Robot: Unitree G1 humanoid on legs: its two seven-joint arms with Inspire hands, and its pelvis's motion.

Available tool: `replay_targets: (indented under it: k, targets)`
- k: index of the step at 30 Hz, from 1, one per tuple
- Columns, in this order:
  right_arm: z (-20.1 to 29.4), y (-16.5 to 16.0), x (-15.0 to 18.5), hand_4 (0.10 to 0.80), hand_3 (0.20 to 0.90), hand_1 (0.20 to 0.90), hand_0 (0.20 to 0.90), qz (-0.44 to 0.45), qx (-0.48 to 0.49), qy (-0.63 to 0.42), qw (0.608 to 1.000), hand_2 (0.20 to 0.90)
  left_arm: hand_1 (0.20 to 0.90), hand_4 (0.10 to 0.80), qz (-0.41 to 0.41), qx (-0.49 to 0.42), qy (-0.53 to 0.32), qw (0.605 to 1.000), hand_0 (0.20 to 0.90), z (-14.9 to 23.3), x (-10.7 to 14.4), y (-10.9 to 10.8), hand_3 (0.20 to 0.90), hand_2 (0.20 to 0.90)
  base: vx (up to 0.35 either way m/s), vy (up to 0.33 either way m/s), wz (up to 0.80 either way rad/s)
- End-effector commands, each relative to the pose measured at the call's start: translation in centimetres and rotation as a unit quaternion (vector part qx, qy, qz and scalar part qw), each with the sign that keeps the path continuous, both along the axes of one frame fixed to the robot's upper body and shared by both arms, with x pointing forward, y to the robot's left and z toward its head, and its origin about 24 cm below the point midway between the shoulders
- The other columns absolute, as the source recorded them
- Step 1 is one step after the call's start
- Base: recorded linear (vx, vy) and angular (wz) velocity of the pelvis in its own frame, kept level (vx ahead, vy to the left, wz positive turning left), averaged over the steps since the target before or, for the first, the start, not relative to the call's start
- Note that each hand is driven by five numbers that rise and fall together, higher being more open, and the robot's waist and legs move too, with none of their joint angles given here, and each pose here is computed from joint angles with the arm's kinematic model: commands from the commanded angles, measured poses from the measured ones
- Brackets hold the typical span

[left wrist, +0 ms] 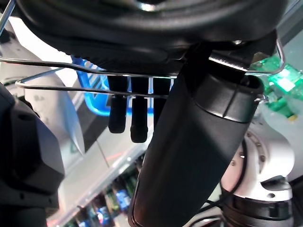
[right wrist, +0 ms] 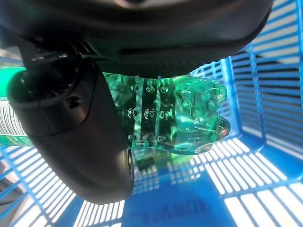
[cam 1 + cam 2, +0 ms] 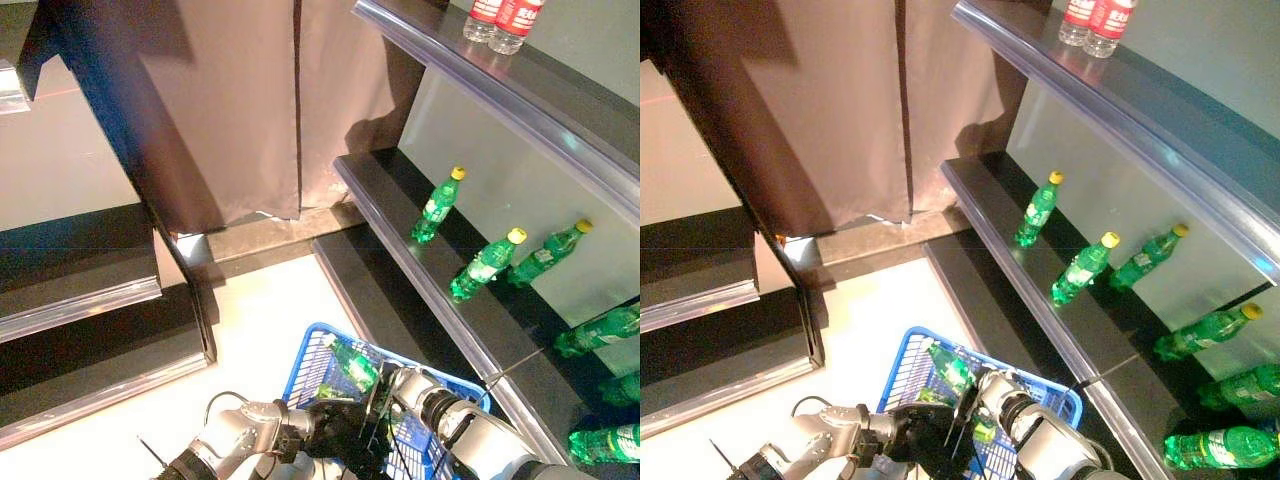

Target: Pick up the drink and place into the basket.

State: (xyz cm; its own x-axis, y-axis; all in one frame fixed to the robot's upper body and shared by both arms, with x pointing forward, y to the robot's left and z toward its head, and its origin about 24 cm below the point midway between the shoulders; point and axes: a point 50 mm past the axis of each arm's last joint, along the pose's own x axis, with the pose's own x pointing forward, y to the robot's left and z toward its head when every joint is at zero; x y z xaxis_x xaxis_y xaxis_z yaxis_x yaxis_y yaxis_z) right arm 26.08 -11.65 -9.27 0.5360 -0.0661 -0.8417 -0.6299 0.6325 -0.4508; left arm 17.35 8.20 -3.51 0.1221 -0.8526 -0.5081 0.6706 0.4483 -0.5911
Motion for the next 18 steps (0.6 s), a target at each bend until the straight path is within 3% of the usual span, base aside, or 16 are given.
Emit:
replay_targets:
  k: [1, 10, 18]
  targets:
    - [2.7, 1.5, 3.0, 0.800, 0.900, 0.900, 0.900, 0.072, -0.040, -0.103, 0.991, 0.900, 0.300, 0.100, -0.123, -0.361, 0.090, 0.920, 0.300, 6.8, -5.4, -9.3, 0.200, 0.300, 0.039, 0.011, 0.05]
    - [1.0, 0.8, 1.1, 0.800, 0.900, 0.900, 0.900, 0.130, -0.086, -0.091, 0.984, 0.900, 0.300, 0.100, -0.054, -0.357, 0.083, 0.929, 0.300, 6.3, -4.5, -9.2, 0.200, 0.300, 0.035, 0.003, 0.02]
    - [0.0, -0.1, -0.1, 0.800, 0.900, 0.900, 0.900, 0.124, -0.098, -0.074, 0.985, 0.900, 0.300, 0.100, 0.001, -0.366, 0.076, 0.928, 0.300, 6.3, -3.4, -9.0, 0.200, 0.300, 0.018, 0.002, -0.04]
